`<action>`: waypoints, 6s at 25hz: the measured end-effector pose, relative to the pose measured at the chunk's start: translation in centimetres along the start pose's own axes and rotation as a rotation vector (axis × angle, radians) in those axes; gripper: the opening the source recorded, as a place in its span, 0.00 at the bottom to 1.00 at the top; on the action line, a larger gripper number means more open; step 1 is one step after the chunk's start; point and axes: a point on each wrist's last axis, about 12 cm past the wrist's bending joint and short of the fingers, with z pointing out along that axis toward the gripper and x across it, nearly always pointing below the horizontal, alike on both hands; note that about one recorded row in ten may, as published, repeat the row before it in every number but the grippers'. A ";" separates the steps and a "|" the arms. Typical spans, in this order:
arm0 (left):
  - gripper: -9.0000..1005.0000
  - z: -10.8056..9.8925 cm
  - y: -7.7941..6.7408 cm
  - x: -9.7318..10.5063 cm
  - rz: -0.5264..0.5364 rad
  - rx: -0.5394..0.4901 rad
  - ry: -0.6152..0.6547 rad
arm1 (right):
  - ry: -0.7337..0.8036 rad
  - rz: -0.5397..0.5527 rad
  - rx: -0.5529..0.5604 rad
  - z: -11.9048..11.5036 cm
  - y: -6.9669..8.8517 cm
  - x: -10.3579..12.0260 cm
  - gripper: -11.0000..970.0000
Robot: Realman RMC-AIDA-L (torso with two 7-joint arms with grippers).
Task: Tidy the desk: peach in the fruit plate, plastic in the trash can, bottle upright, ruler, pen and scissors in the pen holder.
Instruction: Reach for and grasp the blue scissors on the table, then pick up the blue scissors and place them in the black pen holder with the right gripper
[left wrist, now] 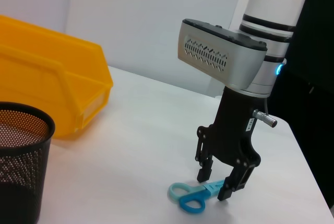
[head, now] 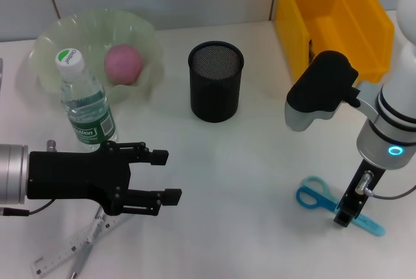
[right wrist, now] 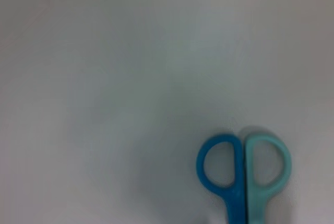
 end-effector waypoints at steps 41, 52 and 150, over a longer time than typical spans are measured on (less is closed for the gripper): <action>0.78 0.0 0.0 0.1 -0.001 -0.005 0.001 | 0.014 -0.020 0.019 0.3 0.3 0.0 0.27; 0.78 0.0 0.0 0.0 -0.001 -0.005 0.001 | -0.036 0.001 0.016 -0.9 0.0 -0.1 0.23; 0.77 0.1 0.3 -0.3 0.016 -0.001 0.003 | -1.154 -0.046 0.025 -1.5 -6.0 -5.1 0.29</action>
